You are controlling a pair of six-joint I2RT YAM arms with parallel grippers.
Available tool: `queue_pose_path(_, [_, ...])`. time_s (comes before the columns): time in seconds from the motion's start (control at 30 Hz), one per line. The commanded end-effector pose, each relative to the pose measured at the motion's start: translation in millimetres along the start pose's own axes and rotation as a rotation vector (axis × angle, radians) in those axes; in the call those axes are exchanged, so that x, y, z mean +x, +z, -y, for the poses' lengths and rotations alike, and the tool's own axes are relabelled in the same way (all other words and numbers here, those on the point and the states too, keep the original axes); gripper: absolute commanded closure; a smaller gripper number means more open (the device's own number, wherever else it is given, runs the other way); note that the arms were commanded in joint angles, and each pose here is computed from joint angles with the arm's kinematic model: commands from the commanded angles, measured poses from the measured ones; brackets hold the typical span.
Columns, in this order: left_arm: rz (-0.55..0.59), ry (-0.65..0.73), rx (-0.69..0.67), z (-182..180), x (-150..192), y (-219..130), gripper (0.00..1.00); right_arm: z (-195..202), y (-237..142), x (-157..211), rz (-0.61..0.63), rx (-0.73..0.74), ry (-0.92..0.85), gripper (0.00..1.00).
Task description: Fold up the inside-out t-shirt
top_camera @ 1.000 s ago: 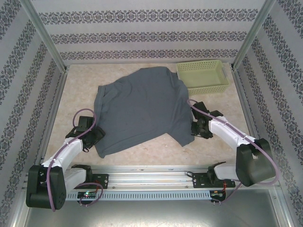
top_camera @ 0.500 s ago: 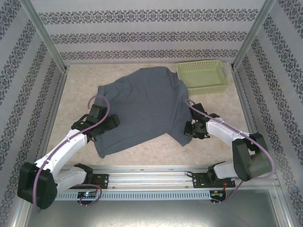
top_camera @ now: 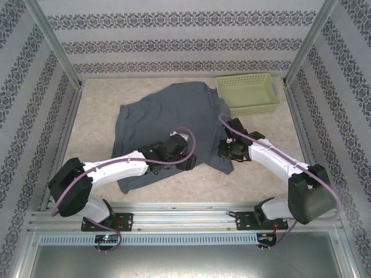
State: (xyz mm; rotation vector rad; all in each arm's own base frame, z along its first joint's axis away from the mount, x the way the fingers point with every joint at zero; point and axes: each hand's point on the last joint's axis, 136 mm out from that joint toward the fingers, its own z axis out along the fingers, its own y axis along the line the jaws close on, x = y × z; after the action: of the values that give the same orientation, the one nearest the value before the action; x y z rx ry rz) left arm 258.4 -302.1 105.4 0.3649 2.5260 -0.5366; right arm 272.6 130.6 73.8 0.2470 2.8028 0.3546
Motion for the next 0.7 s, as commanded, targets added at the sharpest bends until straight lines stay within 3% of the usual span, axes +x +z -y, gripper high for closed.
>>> queue_pose_path(0.0, [0.079,0.052,0.095,34,-28,5,0.26,8,-4,0,0.001,-0.035,0.059,0.77])
queue_pose_path(0.13, [0.057,0.116,0.121,61,-29,21,0.26,26,-12,-2,0.032,-0.075,0.126,0.77])
queue_pose_path(0.27, [0.023,0.216,0.115,89,-28,40,0.24,61,-19,-4,0.078,-0.059,0.242,0.69])
queue_pose_path(0.53, [-0.075,0.487,0.005,139,-5,89,0.21,114,-33,-7,0.185,-0.04,0.469,0.63])
queue_pose_path(0.67, [-0.139,0.531,-0.049,142,4,118,0.29,129,-40,-6,0.231,-0.009,0.512,0.62])
